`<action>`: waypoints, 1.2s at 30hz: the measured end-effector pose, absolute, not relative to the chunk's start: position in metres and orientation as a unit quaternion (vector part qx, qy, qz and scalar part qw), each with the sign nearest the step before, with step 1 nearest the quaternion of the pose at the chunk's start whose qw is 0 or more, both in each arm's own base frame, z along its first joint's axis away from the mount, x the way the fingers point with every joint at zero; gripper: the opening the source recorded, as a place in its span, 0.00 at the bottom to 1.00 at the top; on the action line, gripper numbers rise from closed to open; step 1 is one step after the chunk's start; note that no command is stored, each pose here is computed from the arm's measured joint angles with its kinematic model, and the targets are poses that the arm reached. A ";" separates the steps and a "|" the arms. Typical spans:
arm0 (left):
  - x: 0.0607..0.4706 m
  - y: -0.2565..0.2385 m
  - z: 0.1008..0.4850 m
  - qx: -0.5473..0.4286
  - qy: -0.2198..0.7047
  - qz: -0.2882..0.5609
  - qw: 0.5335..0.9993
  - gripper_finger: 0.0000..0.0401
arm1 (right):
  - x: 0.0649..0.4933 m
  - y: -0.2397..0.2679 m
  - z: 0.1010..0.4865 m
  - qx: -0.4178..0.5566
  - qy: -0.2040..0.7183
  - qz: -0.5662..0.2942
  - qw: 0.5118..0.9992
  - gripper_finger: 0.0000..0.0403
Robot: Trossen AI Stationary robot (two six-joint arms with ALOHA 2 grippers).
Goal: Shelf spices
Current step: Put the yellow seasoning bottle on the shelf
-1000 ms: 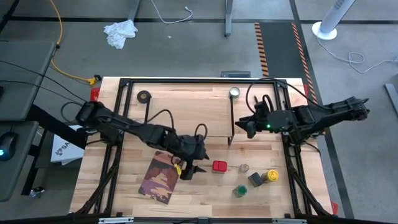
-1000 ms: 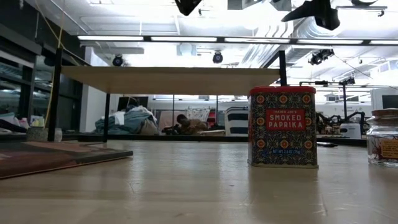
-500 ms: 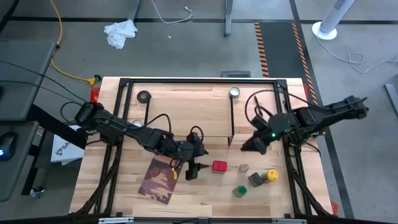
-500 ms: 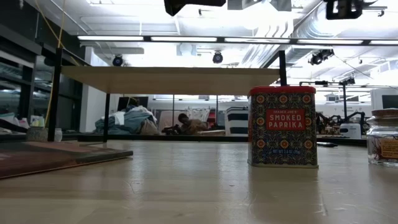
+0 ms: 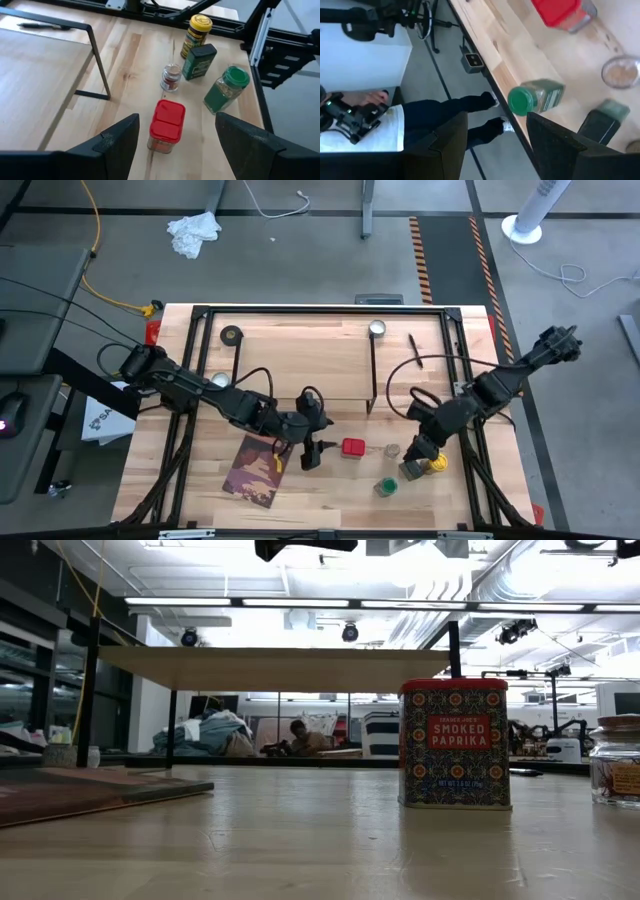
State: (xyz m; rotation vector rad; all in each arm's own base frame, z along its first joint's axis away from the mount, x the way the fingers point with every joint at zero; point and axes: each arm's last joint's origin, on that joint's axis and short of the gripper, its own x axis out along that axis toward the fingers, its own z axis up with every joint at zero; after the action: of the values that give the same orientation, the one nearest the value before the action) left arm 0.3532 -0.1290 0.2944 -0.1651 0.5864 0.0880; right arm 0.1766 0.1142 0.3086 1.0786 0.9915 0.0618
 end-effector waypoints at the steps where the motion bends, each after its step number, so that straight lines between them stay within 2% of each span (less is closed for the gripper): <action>1: 0.353 -0.129 0.294 -0.076 0.288 0.044 0.954 0.65 | 0.176 0.116 0.307 0.496 0.455 0.022 0.740 0.50; 7: 0.353 -0.129 0.294 -0.047 0.291 0.038 0.955 0.65 | 0.178 0.133 0.297 0.525 0.488 -0.010 0.697 0.49; 10: 0.352 -0.129 0.293 -0.038 0.299 0.037 0.953 0.65 | 0.182 0.150 0.288 0.529 0.514 0.002 0.676 0.49; 17: 0.350 -0.129 0.290 -0.031 0.314 0.036 0.948 0.65 | 0.191 0.177 0.267 0.531 0.540 -0.016 0.653 0.48; 25: 0.348 -0.133 0.291 -0.027 0.314 0.027 0.949 0.64 | 0.186 0.188 0.260 0.527 0.534 -0.042 0.660 0.48; 30: 0.349 -0.135 0.292 -0.030 0.307 0.021 0.951 0.64 | 0.176 0.194 0.258 0.523 0.565 -0.053 0.637 0.48; 33: 0.350 -0.133 0.293 -0.027 0.301 0.020 0.953 0.64 | 0.171 0.199 0.260 0.524 0.575 -0.053 0.626 0.45; 36: 0.353 -0.128 0.294 -0.026 0.293 0.027 0.955 0.64 | 0.169 0.205 0.277 0.515 0.571 -0.046 0.638 0.40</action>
State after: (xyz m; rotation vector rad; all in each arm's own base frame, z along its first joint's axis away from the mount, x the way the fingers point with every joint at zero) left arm 0.3530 -0.1283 0.2941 -0.0525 0.5945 0.0557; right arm 0.1687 0.2052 0.2765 1.1769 1.3026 -0.1055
